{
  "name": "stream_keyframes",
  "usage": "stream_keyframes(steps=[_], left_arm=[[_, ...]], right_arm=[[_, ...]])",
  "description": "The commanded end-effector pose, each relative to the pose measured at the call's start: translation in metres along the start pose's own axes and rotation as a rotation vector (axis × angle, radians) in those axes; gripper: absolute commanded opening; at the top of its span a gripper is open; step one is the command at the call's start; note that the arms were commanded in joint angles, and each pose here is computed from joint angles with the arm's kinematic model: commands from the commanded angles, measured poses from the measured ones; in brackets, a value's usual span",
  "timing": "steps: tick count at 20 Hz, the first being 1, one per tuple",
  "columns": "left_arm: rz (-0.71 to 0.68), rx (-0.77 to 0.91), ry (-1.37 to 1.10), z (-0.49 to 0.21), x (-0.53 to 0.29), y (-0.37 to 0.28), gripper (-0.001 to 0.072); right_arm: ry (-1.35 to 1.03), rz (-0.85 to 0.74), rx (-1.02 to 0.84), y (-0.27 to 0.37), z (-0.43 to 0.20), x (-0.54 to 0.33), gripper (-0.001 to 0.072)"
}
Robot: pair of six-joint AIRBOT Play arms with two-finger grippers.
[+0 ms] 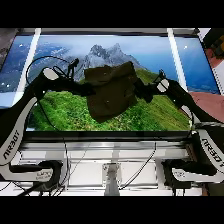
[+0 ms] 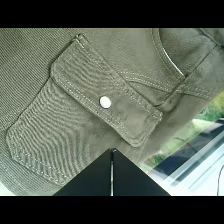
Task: Fold the clothes and pants, and hang the long-sleeved shirts on hangers.
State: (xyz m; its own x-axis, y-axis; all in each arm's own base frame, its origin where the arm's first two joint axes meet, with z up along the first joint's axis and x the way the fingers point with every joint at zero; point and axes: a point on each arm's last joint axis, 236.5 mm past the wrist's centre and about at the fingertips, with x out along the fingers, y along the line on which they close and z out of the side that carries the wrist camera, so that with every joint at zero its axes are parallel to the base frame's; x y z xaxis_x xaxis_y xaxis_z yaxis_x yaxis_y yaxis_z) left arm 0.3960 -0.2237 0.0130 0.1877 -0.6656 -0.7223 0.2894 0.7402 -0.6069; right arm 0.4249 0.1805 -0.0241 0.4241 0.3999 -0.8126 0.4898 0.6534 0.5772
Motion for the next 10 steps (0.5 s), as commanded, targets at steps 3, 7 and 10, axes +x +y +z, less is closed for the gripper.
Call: stream_keyframes(steps=[3, 7, 10], left_arm=[[-0.042, -0.051, -0.065, -0.014, 0.007, 0.005, 0.001], [-0.111, -0.209, -0.142, -0.051, -0.001, 0.017, 0.0011], [-0.28, -0.276, -0.125, -0.086, -0.012, -0.003, 0.0012]], right_arm=[[-0.081, 0.057, -0.066, 0.017, 0.018, -0.024, 0.0035], [-0.079, 0.041, -0.078, 0.012, 0.019, -0.021, 0.0035], [-0.099, 0.053, -0.08, 0.015, 0.023, -0.021, 0.0034]])
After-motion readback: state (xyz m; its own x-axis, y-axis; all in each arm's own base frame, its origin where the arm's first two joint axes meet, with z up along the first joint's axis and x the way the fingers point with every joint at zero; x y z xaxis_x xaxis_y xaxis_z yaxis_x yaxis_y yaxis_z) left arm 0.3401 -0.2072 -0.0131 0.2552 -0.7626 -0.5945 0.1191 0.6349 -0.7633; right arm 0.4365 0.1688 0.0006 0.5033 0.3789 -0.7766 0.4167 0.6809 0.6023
